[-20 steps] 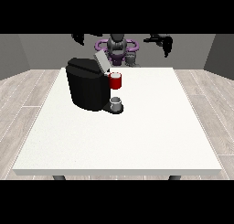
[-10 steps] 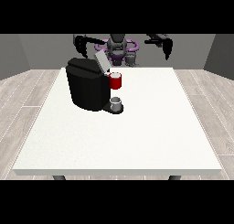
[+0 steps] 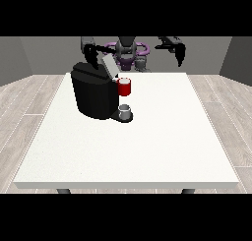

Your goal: Insert the coffee pod into the coffee machine and close the lid

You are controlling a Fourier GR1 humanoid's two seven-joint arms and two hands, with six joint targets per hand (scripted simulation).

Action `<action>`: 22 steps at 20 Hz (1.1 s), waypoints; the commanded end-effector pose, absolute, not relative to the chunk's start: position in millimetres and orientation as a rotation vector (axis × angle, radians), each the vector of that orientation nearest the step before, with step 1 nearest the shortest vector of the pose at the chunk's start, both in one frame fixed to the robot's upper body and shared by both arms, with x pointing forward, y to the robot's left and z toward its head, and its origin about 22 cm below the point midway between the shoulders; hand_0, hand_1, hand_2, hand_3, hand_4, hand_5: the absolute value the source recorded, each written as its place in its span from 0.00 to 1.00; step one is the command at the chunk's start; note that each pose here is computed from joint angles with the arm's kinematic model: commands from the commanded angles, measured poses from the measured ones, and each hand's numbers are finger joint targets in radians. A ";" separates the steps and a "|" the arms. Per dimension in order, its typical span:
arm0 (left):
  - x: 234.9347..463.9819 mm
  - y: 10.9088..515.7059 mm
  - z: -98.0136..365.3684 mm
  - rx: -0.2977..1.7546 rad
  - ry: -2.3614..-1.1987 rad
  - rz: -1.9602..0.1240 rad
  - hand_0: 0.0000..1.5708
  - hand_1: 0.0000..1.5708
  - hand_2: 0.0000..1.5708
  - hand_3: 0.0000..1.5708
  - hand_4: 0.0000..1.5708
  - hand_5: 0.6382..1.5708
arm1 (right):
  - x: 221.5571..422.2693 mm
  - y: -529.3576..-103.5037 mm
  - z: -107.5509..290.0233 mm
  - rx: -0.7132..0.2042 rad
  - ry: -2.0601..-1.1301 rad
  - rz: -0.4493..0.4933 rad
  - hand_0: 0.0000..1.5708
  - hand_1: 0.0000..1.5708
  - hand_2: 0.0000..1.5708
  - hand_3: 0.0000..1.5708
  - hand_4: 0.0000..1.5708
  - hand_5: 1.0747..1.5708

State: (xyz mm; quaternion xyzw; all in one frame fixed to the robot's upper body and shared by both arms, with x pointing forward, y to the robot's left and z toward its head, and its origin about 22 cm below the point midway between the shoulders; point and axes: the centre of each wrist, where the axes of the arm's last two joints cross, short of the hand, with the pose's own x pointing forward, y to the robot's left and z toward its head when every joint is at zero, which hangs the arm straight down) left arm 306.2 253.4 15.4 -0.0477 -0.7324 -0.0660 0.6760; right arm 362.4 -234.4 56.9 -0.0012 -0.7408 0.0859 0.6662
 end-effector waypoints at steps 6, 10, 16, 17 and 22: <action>298.0 252.7 21.5 -0.098 -1.691 -0.134 0.00 0.00 0.00 0.00 0.00 1.00 | 380.7 -221.1 62.8 -0.008 -1.705 0.229 0.00 0.00 0.00 0.00 0.00 1.00; 298.4 273.9 24.3 -0.074 -1.657 -0.130 0.00 0.00 0.00 0.00 0.00 1.00 | 384.3 -213.9 67.4 0.007 -1.701 0.267 0.00 0.00 0.00 0.00 0.00 1.00; 297.2 258.3 17.3 -0.049 -1.668 -0.119 0.00 0.00 0.00 0.00 0.00 1.00 | 388.6 -222.9 72.1 0.031 -1.682 0.307 0.00 0.00 0.00 0.00 0.00 1.00; 304.6 239.7 27.6 -0.066 -1.661 -0.143 0.00 0.00 0.00 0.00 0.00 1.00 | 392.3 -193.9 74.1 0.029 -1.694 0.307 0.00 0.00 0.00 0.00 0.00 1.00; 302.9 265.4 22.6 -0.041 -1.684 -0.118 0.00 0.00 0.00 0.00 0.00 1.00 | 392.9 -185.6 74.4 -0.005 -1.725 0.339 0.00 0.00 0.00 0.00 0.05 1.00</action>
